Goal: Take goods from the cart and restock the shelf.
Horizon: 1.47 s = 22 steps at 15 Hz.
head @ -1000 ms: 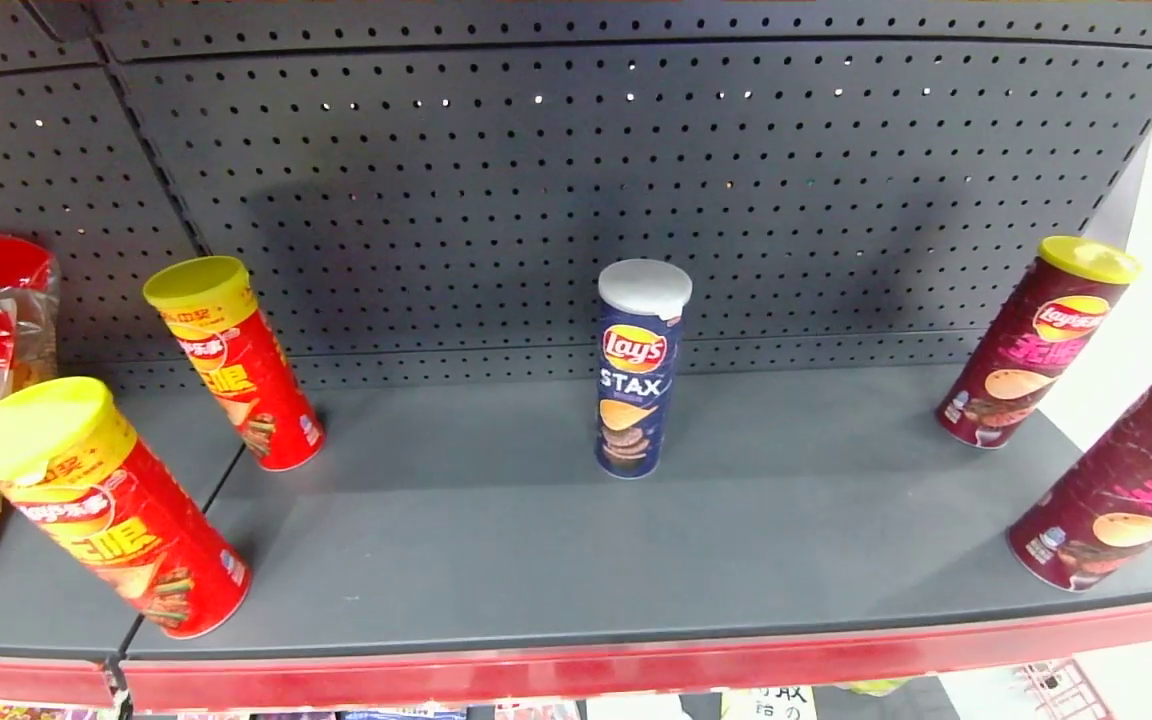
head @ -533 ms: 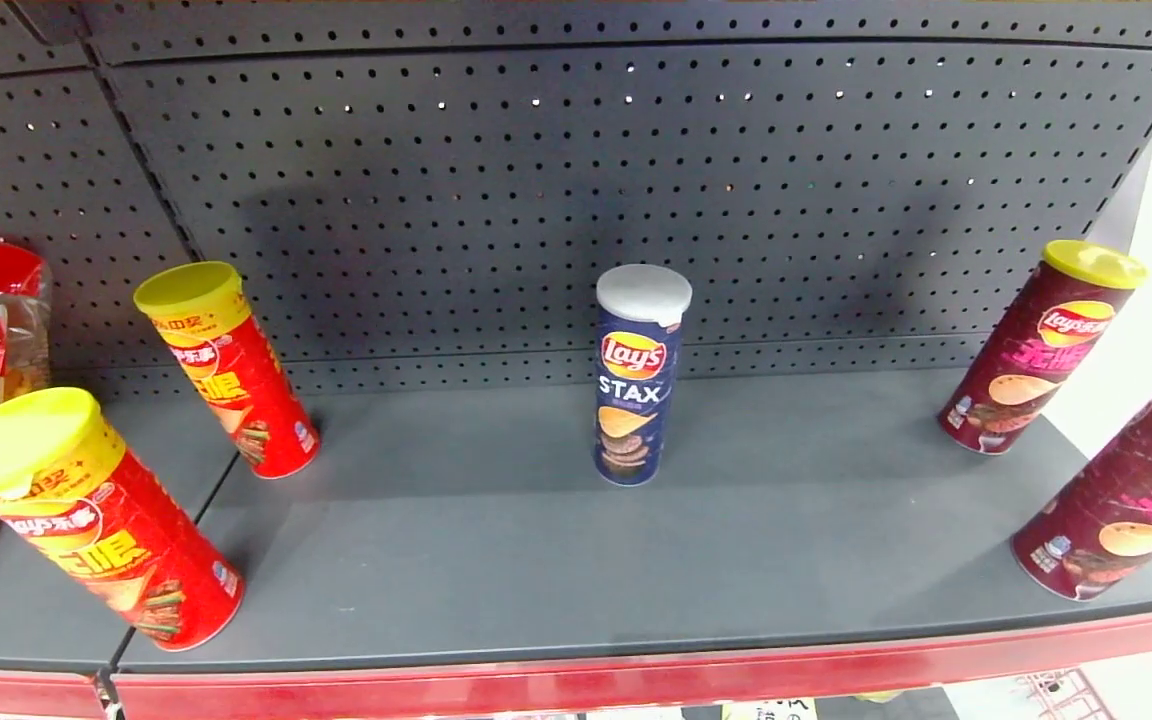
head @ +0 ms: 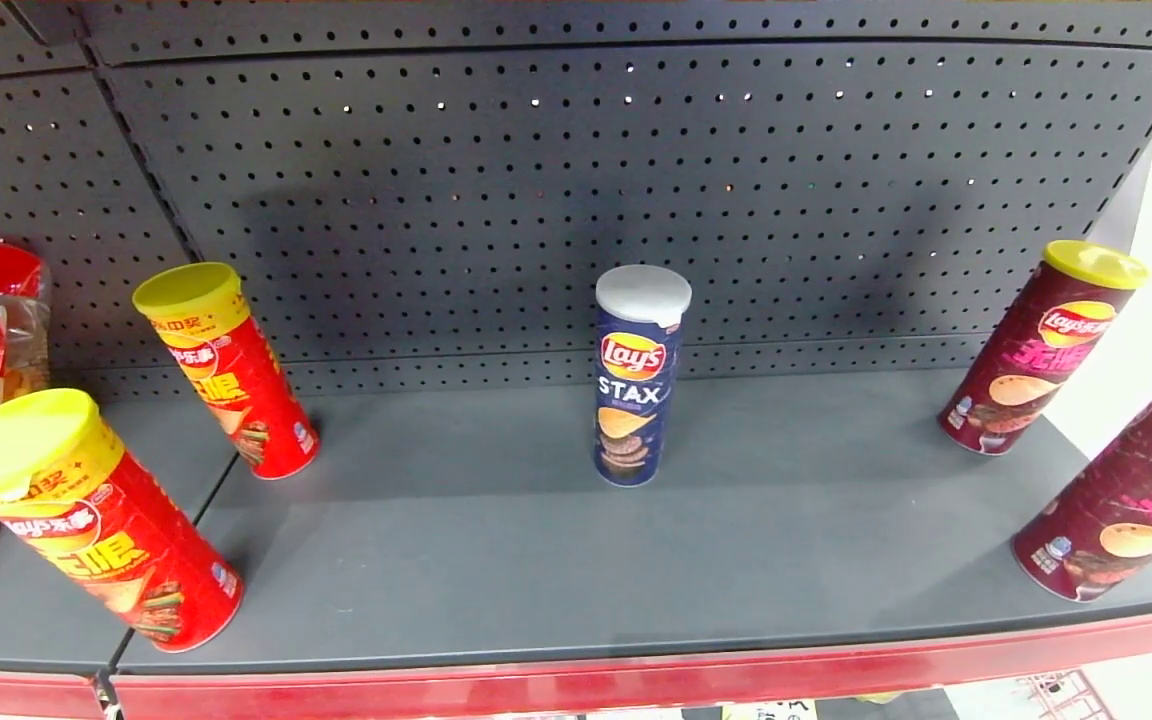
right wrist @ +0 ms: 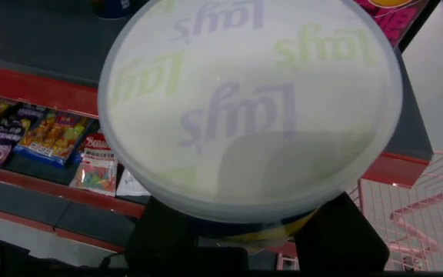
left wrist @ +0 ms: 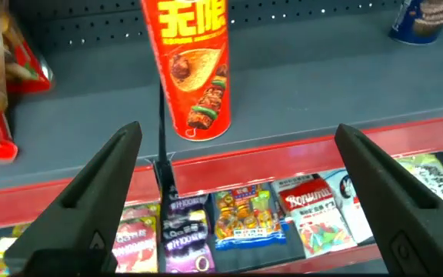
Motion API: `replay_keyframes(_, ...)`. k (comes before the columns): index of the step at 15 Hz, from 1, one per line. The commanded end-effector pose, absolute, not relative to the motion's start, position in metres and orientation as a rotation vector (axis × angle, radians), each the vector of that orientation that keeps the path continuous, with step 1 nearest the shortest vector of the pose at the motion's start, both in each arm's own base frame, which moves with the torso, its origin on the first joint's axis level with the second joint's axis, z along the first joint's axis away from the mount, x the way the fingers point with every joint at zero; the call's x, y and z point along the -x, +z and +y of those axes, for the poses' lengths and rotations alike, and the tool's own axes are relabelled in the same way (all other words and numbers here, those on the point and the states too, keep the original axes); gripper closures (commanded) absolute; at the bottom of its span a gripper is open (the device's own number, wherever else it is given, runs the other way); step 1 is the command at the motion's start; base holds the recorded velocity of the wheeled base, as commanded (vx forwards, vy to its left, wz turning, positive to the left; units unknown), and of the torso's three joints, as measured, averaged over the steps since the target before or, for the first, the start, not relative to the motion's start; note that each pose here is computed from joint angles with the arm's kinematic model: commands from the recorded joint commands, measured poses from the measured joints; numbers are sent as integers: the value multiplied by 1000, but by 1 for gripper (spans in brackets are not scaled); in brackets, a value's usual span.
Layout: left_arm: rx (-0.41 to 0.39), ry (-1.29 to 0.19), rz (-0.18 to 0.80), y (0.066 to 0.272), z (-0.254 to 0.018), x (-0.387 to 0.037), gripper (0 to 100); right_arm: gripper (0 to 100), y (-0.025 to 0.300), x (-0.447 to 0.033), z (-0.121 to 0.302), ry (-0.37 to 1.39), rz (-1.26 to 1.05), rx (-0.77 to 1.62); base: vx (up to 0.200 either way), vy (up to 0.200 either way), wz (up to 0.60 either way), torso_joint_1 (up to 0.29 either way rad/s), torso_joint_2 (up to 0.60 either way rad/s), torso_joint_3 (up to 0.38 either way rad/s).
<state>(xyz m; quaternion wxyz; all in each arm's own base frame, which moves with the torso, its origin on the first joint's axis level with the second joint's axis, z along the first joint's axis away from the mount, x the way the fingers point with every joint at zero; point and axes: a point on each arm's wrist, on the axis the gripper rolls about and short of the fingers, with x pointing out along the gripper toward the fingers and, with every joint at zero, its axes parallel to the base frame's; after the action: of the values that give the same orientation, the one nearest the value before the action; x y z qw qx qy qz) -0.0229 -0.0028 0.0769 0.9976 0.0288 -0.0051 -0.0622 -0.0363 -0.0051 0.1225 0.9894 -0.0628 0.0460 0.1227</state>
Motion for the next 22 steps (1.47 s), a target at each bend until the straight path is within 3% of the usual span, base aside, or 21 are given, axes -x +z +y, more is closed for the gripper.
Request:
replay_keyframes(1, -52, -126, -3, 77, -3, 22, 0, 100, 123, 36, -5, 243, 99, 126, 0, 0, 0, 0, 0, 0)
replay_keyframes(3, -39, -125, 14, 78, -2, 21, 0, 100, 123, 35, -5, 235, 105, 131, 0, 0, 0, 0, 0, 0)
replay_keyframes(4, -22, -135, -15, 106, -3, 22, 0, 100, 123, 35, -5, 234, 110, 133, 0, 0, 0, 0, 0, 0)
replay_keyframes(5, -10, -140, 21, 139, -3, 12, 0, 100, 123, 35, -5, 234, 109, 131, 0, 0, 0, 0, 0, 0)
replay_keyframes(6, 28, -202, 53, 193, -4, -14, 0, 100, 123, 35, -5, 243, 106, 132, 0, 0, 0, 0, 0, 0)
replay_keyframes(7, 27, -423, 54, 215, -10, -27, 0, 100, 121, 35, -5, 248, 104, 132, 0, 0, 0, 0, 0, 0)
replay_keyframes(8, 28, -632, 96, 224, -17, -42, 0, 100, 116, 34, -5, 245, 111, 132, 0, 0, 0, 0, 0, 0)
replay_keyframes(10, -23, -777, 155, 243, -37, -97, 0, 100, 118, 34, -5, 249, 103, 132, 0, 0, 0, 0, 0, 0)
replay_keyframes(11, -27, -778, 154, 243, -38, -99, 0, 100, 118, 34, -5, 249, 103, 132, 0, 0, 0, 0, 0, 0)
replay_keyframes(12, -44, -862, 133, 252, -66, -152, 0, 100, 119, 34, -5, 252, 100, 130, 0, 0, 0, 0, 0, 0)
replay_keyframes(16, -61, -1024, 195, 239, -133, -210, 0, 100, 123, 35, -5, 250, 86, 130, 0, 0, 0, 0, 0, 0)
replay_keyframes(20, -95, -1051, 239, 223, -185, -261, 0, 100, 128, 36, -5, 251, 74, 129, 0, 0, 0, 0, 0, 0)
replay_keyframes(22, -136, -1059, 246, 211, -196, -279, 0, 100, 130, 37, -5, 250, 69, 128, 0, 0, 0, 0, 0, 0)
